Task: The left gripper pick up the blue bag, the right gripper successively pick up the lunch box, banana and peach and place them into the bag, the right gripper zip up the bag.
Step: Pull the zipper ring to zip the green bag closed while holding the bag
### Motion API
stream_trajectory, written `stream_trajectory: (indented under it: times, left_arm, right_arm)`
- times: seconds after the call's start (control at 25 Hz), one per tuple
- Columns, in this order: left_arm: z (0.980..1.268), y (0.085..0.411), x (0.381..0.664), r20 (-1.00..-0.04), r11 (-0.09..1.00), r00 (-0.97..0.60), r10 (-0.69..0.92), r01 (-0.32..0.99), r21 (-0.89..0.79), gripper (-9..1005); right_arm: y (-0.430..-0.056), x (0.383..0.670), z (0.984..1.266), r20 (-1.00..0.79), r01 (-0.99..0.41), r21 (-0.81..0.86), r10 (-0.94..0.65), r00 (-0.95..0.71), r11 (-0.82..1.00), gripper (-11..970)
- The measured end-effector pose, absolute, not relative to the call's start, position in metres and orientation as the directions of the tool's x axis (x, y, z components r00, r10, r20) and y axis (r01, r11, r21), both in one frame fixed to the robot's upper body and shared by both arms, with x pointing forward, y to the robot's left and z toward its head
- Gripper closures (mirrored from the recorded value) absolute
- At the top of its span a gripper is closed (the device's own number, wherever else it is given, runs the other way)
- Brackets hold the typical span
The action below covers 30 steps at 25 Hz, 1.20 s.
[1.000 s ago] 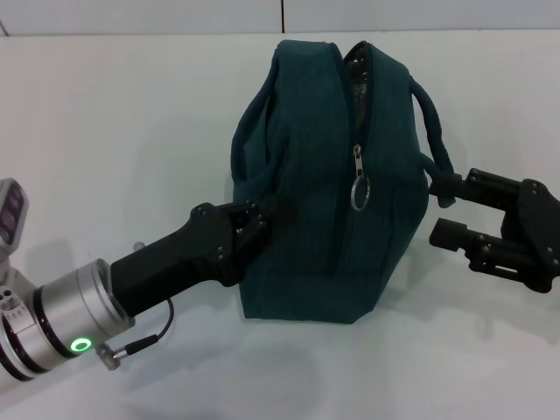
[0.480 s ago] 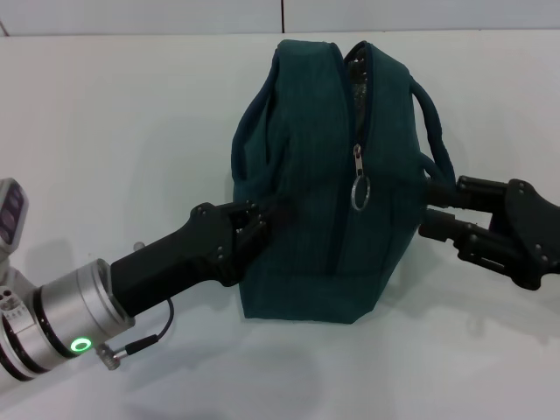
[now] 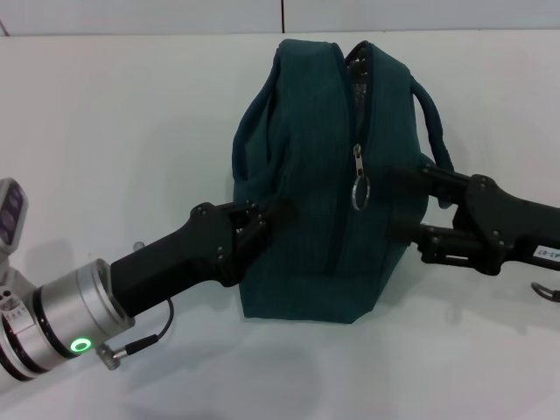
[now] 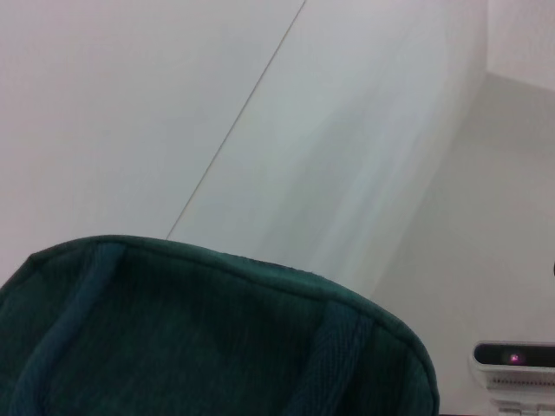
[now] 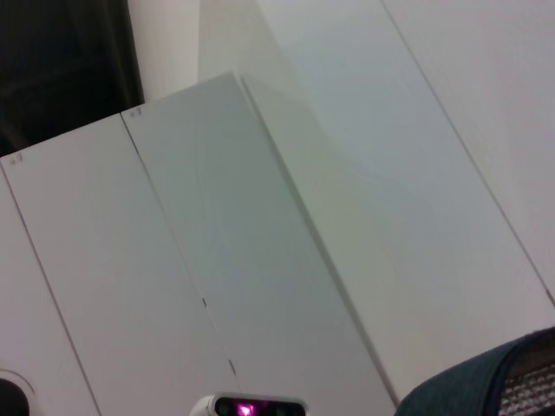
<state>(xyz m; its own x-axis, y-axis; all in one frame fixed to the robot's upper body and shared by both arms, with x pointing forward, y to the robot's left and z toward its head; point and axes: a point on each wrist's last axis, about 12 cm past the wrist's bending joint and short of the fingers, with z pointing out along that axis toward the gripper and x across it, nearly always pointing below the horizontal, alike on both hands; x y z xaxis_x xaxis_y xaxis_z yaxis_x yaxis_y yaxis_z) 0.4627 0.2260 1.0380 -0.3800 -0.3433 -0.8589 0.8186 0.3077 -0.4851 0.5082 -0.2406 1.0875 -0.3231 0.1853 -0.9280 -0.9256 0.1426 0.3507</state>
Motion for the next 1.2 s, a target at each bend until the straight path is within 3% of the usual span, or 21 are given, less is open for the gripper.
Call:
stream_trajectory:
  times: [0.44, 1.2]
  left_arm:
    - [1.038, 0.226, 0.463, -0.860, 0.306, -0.378, -0.344, 0.820, -0.483, 947]
    - [1.040, 0.222, 0.465, -0.863, 0.292, -0.377, -0.338, 0.829, -0.476, 947]
  right_arm:
    - [-0.238, 0.511, 1.082, -0.927, -0.914, 0.367, 0.149, -0.345, 0.170, 72]
    - [-0.220, 0.526, 1.084, -0.923, -0.912, 0.380, 0.118, -0.365, 0.155, 80]
